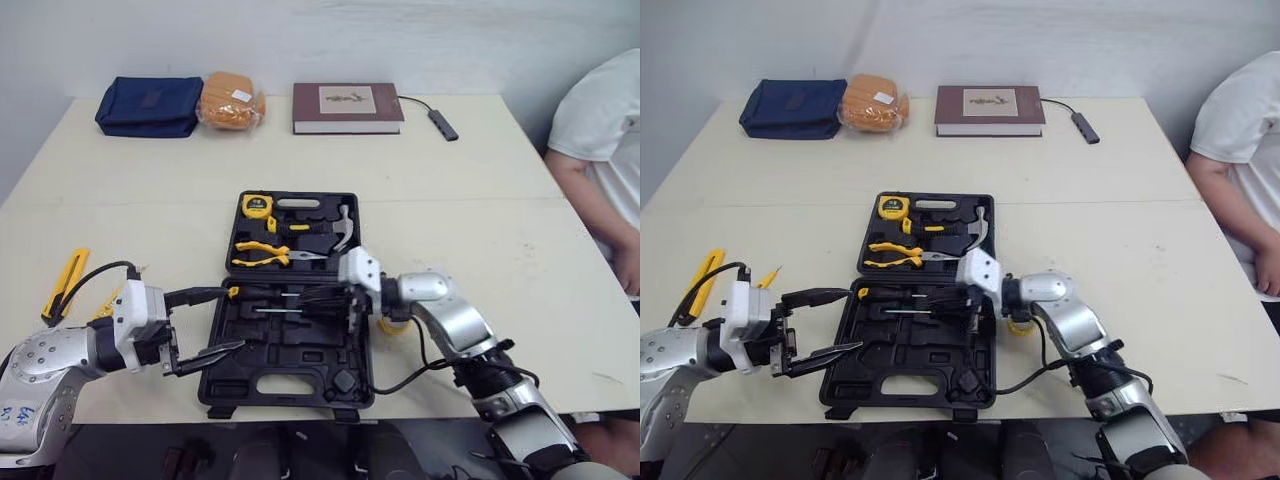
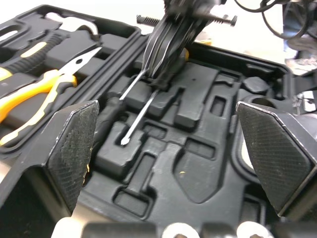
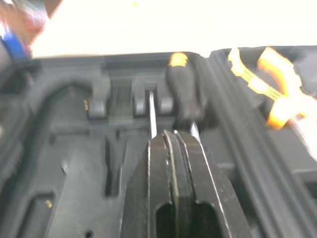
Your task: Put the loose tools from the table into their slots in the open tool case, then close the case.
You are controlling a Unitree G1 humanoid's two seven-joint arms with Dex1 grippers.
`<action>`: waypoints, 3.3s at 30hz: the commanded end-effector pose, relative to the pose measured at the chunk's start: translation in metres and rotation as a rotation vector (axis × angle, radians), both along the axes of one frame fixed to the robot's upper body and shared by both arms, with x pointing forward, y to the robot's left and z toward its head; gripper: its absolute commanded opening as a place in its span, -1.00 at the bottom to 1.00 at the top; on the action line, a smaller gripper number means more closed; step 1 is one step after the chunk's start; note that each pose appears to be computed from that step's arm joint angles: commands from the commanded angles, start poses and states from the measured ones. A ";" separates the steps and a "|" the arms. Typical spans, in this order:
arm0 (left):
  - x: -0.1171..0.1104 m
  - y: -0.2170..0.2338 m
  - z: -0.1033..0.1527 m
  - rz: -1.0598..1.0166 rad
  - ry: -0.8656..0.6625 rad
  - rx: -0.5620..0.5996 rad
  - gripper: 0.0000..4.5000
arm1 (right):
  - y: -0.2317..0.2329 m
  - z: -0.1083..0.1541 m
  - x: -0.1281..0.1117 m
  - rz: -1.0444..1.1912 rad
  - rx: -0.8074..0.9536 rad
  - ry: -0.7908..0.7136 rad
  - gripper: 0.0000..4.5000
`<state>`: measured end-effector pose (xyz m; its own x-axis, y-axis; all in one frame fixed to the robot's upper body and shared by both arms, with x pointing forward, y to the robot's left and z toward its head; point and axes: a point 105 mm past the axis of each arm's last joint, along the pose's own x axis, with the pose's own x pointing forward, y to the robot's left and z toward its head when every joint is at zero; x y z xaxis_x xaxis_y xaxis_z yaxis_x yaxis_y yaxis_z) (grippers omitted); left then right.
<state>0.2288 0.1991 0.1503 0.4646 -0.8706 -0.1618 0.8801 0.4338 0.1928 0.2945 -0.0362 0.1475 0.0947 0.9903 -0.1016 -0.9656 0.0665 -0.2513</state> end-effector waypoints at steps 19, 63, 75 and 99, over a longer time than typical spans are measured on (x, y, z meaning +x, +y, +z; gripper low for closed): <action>-0.062 0.244 0.009 1.210 -0.259 -0.087 1.00 | -0.295 0.041 -0.046 -0.936 -0.103 -0.379 0.99; -0.008 0.190 -0.005 0.934 0.036 -0.013 1.00 | -0.194 0.060 -0.041 -0.629 0.221 -0.291 0.99; 0.028 0.177 -0.036 0.865 0.093 0.150 1.00 | -0.117 0.062 -0.061 -0.221 0.173 -0.277 0.99; 0.042 0.157 -0.085 0.803 0.366 0.107 -0.86 | -0.090 0.072 -0.061 -0.097 0.172 -0.304 1.00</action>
<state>0.2782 0.3585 0.0872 0.8657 -0.2806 -0.4145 0.3396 0.9376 0.0746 0.2360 -0.1231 0.2121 0.1911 0.9759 0.1050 -0.8551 0.2180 -0.4705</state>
